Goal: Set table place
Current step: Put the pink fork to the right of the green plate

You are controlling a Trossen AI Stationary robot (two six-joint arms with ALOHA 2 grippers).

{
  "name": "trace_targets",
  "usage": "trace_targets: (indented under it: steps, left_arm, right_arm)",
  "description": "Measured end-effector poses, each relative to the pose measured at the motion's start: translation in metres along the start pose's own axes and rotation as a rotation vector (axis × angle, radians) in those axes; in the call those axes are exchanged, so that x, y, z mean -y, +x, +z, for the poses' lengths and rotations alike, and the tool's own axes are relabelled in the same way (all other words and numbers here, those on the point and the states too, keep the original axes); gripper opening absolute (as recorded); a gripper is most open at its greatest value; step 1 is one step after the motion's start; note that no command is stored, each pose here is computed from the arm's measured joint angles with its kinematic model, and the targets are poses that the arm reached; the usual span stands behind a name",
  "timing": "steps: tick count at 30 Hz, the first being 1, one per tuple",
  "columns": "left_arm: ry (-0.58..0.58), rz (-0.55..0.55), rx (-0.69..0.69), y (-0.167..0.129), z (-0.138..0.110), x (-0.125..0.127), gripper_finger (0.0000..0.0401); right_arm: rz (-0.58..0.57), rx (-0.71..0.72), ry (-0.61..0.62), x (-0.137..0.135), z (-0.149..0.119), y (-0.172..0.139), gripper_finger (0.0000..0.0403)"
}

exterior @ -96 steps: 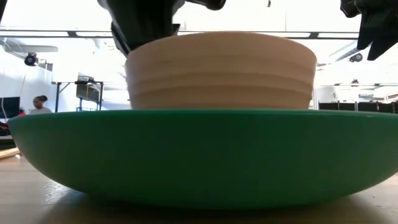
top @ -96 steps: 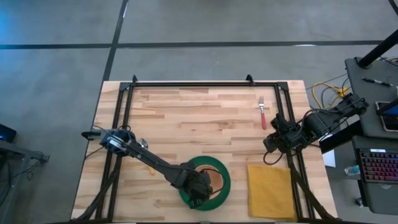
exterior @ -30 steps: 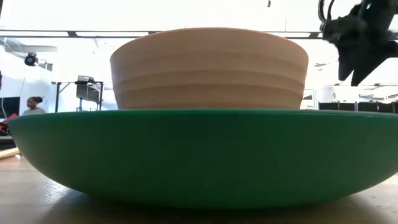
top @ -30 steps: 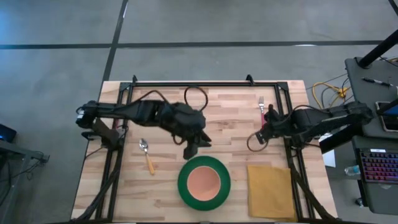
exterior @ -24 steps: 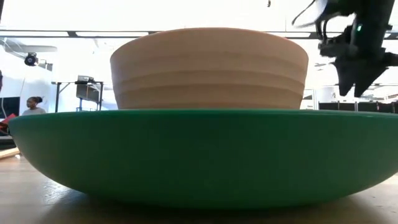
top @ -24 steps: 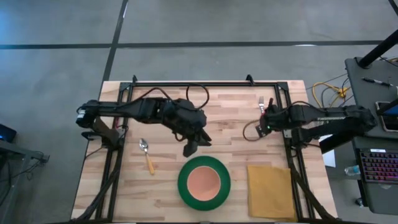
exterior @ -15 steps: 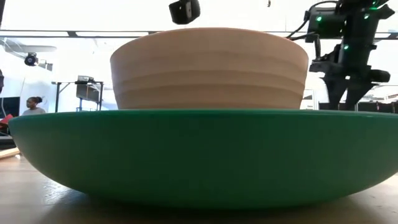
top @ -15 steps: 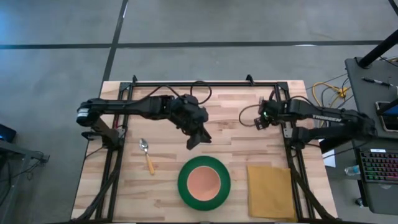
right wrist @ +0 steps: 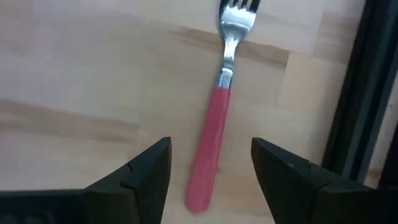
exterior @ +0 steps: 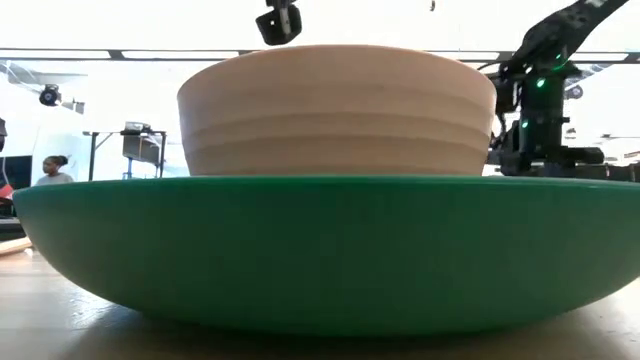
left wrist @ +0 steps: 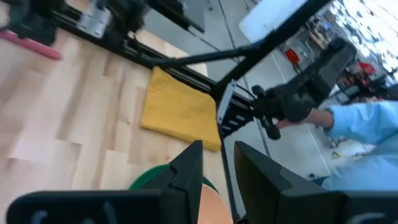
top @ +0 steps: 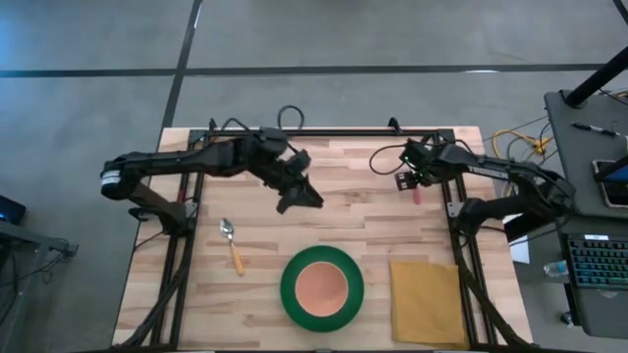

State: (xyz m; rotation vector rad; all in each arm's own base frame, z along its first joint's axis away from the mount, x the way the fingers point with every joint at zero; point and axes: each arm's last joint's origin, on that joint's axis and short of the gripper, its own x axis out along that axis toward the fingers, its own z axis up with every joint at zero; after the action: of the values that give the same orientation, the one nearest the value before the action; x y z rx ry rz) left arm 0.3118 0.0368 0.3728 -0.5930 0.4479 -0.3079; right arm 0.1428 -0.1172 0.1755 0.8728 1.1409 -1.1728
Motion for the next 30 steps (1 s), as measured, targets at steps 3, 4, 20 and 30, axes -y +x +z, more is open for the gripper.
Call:
trace_targets:
  steps: [3,4,20,30]
  left_arm:
    - [-0.007,0.025,0.029,-0.017,-0.003,-0.004,0.0077]
    - [-0.004,0.032,0.041,-0.023,-0.003,-0.005,0.0077]
    - [-0.036,0.155,0.187,-0.068,-0.006,-0.042,0.0077]
    - [-0.056,0.136,0.286,-0.063,0.007,-0.055,0.0077]
  right_arm:
    - [-0.045,-0.031,0.013,0.0,0.007,0.011,0.0215]
    - [-0.057,-0.042,0.017,0.0,0.008,0.016,0.0215]
    - [-0.103,-0.101,-0.046,-0.009,0.027,0.044,0.0214]
    - [-0.074,-0.09,-0.033,0.003,0.04,0.046,0.0214]
